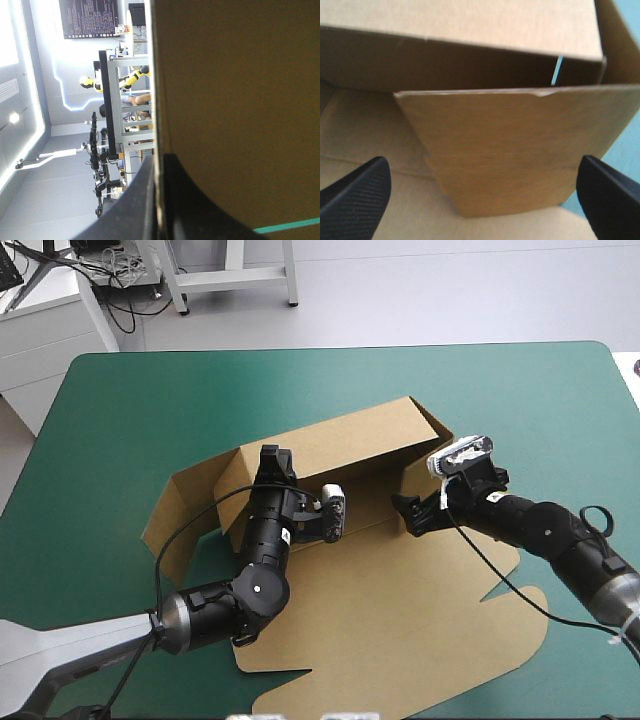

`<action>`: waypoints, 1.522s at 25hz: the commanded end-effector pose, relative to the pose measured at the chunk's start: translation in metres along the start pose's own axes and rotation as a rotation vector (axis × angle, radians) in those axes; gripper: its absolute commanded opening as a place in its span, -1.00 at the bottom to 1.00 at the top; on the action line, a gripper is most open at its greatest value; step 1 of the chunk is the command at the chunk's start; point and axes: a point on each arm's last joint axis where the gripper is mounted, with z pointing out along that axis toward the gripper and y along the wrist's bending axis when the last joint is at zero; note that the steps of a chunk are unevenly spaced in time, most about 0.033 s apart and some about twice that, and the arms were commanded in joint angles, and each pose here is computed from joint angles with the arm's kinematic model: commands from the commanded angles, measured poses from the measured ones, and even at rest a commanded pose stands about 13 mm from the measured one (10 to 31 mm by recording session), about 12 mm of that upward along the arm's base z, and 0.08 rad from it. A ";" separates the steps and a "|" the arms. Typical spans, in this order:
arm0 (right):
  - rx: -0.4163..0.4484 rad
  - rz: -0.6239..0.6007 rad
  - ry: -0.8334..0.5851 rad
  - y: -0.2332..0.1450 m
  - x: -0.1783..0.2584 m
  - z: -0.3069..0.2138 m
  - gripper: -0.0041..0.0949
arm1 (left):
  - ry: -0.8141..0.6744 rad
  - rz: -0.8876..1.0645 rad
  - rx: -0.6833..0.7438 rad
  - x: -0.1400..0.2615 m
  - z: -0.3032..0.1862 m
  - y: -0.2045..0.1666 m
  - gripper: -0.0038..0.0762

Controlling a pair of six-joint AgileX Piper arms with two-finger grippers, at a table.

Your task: Fold the box

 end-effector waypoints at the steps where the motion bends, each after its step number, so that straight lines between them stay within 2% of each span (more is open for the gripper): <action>1: 0.026 0.037 0.078 -0.005 -0.003 -0.029 0.96 | -0.040 0.015 -0.129 -0.003 -0.007 0.024 -0.93; 4: 0.043 0.018 0.073 0.000 -0.004 -0.053 0.96 | -0.040 0.015 -0.129 -0.003 -0.007 0.024 -0.93; 8: 0.073 0.071 -0.078 0.011 -0.012 -0.098 0.96 | -0.040 0.015 -0.129 -0.003 -0.007 0.024 -0.93; 10: 0.086 0.078 -0.093 0.013 -0.011 -0.109 0.96 | -0.040 0.015 -0.129 -0.003 -0.007 0.024 -0.93; 15: 0.092 0.102 -0.039 0.014 -0.006 -0.113 0.96 | -0.040 0.014 -0.128 -0.003 -0.007 0.024 -0.93; 22: 0.115 0.122 -0.034 0.012 -0.005 -0.113 0.96 | -0.056 0.015 -0.118 -0.004 -0.007 0.023 -0.93; 32: 0.178 0.137 -0.025 0.006 -0.004 -0.114 0.96 | -0.214 -0.052 -0.103 0.000 -0.028 0.046 -0.93; 38: 0.202 0.156 -0.043 0.004 -0.005 -0.114 0.95 | -0.263 0.047 -0.075 0.010 -0.038 0.037 -0.93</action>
